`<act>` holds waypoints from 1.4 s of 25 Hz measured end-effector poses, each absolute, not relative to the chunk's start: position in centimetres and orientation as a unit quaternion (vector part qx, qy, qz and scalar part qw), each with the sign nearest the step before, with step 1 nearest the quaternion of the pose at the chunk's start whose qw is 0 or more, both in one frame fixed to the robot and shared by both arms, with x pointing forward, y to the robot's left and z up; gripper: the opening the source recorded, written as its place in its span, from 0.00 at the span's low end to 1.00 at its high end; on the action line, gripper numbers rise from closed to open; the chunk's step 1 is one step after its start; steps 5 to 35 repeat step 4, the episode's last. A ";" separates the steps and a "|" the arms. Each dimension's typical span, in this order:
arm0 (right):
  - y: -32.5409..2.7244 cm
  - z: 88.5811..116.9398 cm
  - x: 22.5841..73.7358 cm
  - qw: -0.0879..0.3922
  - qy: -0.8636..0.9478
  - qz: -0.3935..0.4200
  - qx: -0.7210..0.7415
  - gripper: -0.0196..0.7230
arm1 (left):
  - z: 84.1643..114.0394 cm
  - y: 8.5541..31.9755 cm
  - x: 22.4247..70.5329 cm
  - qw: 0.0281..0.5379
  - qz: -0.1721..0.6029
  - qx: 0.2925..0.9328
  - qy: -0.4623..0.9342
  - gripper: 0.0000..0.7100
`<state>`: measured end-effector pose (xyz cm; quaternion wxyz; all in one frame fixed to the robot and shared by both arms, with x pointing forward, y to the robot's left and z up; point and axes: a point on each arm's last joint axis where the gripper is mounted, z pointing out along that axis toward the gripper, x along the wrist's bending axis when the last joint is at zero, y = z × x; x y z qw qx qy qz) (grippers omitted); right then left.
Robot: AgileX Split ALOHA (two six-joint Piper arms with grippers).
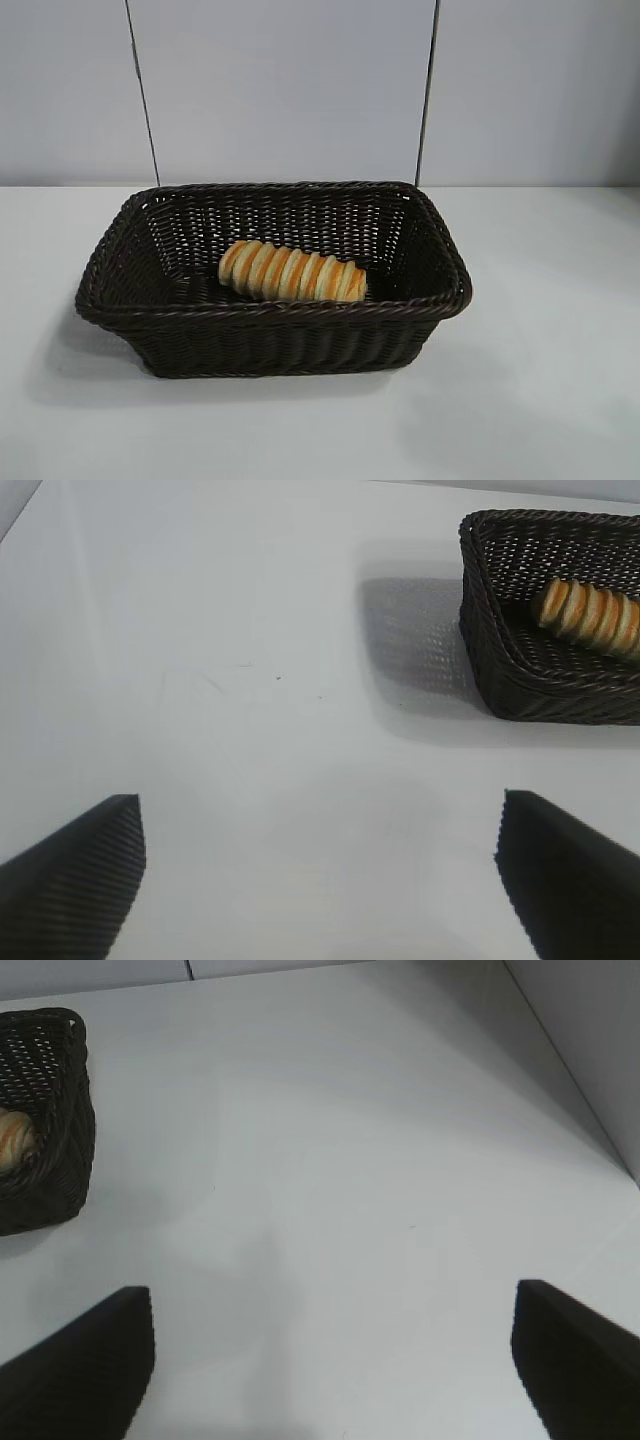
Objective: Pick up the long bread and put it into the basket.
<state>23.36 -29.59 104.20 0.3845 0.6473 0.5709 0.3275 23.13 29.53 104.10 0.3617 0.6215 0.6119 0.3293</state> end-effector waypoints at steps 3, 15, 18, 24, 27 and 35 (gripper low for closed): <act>-29.6 104.2 23.4 0.385 0.571 0.328 0.647 0.96 | 104.1 29.5 23.1 0.362 0.329 0.622 0.612 0.96; -29.6 104.2 23.4 0.385 0.571 0.328 0.647 0.96 | 104.1 29.5 23.1 0.362 0.329 0.622 0.612 0.96; -29.6 104.2 23.4 0.385 0.571 0.328 0.647 0.96 | 104.1 29.5 23.1 0.362 0.329 0.622 0.612 0.96; -29.6 104.2 23.4 0.385 0.571 0.328 0.647 0.96 | 104.1 29.5 23.1 0.362 0.329 0.622 0.612 0.96; -29.6 104.2 23.4 0.385 0.571 0.328 0.647 0.96 | 104.1 29.5 23.1 0.362 0.329 0.622 0.612 0.96; -29.6 104.2 23.4 0.385 0.571 0.328 0.647 0.96 | 104.1 29.5 23.1 0.362 0.329 0.622 0.612 0.96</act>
